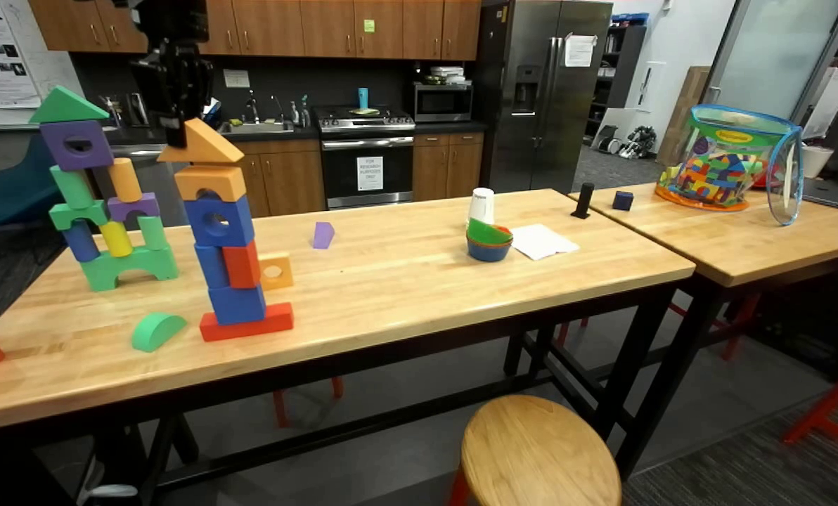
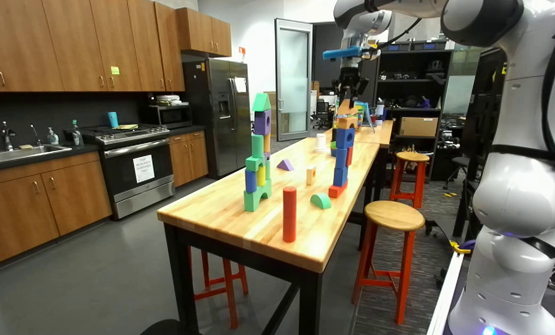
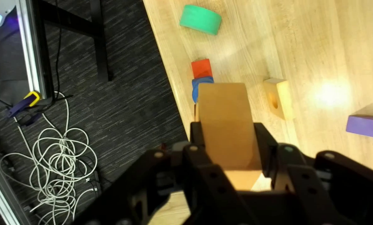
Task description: Remove the top block from the stacked blocks
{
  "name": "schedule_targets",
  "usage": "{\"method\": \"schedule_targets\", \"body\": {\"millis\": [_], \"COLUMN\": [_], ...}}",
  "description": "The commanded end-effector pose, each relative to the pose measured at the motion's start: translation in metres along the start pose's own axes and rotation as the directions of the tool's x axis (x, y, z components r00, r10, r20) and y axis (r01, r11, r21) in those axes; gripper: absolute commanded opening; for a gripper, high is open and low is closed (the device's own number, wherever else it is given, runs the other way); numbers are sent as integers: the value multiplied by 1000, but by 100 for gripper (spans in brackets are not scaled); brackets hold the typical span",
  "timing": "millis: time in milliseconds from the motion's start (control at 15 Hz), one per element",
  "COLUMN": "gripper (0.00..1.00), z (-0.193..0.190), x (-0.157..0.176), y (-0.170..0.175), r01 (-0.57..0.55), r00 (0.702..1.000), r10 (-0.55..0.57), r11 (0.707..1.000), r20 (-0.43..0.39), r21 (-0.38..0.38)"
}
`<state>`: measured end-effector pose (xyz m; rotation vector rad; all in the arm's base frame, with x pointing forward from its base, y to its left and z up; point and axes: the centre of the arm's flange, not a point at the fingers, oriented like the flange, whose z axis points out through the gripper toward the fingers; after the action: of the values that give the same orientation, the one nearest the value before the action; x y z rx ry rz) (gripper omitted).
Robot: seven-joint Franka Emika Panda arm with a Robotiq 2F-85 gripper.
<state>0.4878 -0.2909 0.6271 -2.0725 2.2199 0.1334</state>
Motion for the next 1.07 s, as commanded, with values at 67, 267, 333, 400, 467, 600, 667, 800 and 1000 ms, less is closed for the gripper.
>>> {"method": "schedule_targets", "body": {"millis": [67,267,333,400,467,600,667,800,1000], "gripper": [16,16,16,16,16,16,16,16,16], "z": [-71,-124,-134,-141,-146,-144,-139,-127,-110], "x": [-25,-51,-59,-68,-75,-89,-95,-102,-105], "y": [11,17,15,11,8,3,2,-1,-5], "r01": [91,159,174,189,201,235,263,301,326], "r00": [994,978,972,967,964,957,952,942,936], "r10": [-86,-142,-154,-165,-174,-206,-237,-280,-313], "r11": [993,982,979,976,972,963,957,949,943], "r20": [-68,-156,-179,-194,-203,-204,-194,-184,-162], "r21": [70,101,104,112,123,129,120,95,63]}}
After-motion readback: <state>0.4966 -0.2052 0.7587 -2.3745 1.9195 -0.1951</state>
